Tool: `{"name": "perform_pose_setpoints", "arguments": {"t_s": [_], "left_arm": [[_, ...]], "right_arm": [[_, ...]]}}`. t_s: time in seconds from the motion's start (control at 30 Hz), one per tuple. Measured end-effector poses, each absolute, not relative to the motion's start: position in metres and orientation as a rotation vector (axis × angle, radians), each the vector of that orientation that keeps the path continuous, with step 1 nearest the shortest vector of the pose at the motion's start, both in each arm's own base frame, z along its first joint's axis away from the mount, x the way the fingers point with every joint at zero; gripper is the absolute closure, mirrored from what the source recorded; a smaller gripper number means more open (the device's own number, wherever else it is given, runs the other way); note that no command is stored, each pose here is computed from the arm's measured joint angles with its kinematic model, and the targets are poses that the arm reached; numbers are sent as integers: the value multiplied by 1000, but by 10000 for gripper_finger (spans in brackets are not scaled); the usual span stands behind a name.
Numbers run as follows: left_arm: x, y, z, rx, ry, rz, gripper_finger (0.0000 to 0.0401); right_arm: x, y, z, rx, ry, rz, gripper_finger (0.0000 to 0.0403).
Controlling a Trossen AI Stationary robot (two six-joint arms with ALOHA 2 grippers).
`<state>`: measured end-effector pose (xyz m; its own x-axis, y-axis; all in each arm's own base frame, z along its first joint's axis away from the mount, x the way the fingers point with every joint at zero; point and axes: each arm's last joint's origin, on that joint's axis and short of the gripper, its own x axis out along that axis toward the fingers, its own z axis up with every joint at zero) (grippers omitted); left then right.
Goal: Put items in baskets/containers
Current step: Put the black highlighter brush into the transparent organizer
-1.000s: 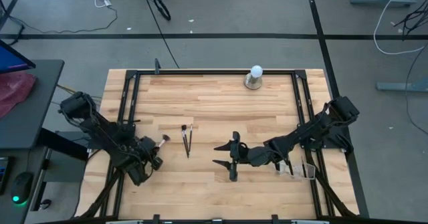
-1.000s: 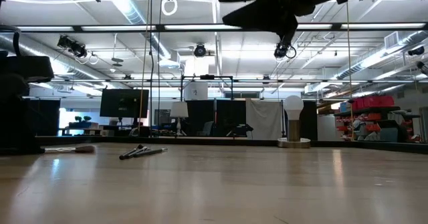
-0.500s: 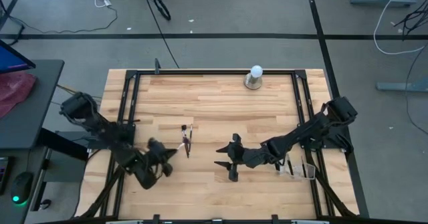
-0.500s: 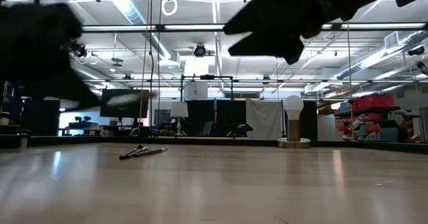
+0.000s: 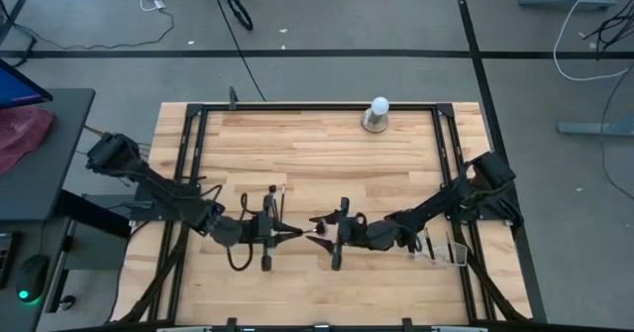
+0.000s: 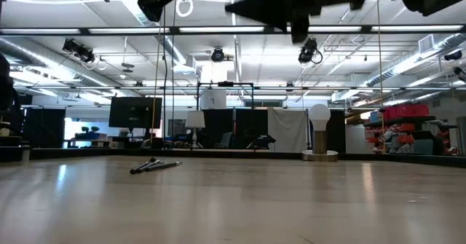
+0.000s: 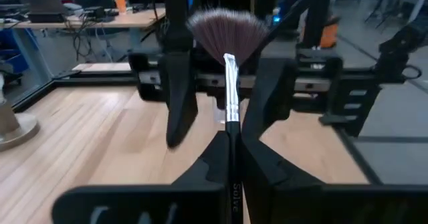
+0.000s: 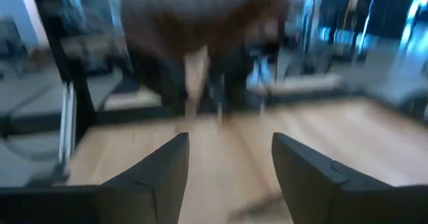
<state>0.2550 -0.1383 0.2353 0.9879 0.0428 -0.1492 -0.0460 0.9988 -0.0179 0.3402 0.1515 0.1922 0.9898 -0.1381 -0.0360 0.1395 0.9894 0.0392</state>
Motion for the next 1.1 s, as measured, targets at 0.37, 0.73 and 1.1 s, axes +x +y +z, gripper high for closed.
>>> {"name": "perform_pose_setpoints", "arguments": {"t_s": [0.37, 0.73, 1.1], "left_arm": [[257, -136, 235, -23, 150, 40, 376], [256, -135, 232, 0, 187, 52, 318], [253, -132, 221, -7, 277, 105, 197]], "right_arm": [[334, 164, 208, -36, -100, -106, 294], [311, 171, 232, -57, 0, -186, 387], [188, 176, 337, 312, 693, -276, 397]]}}
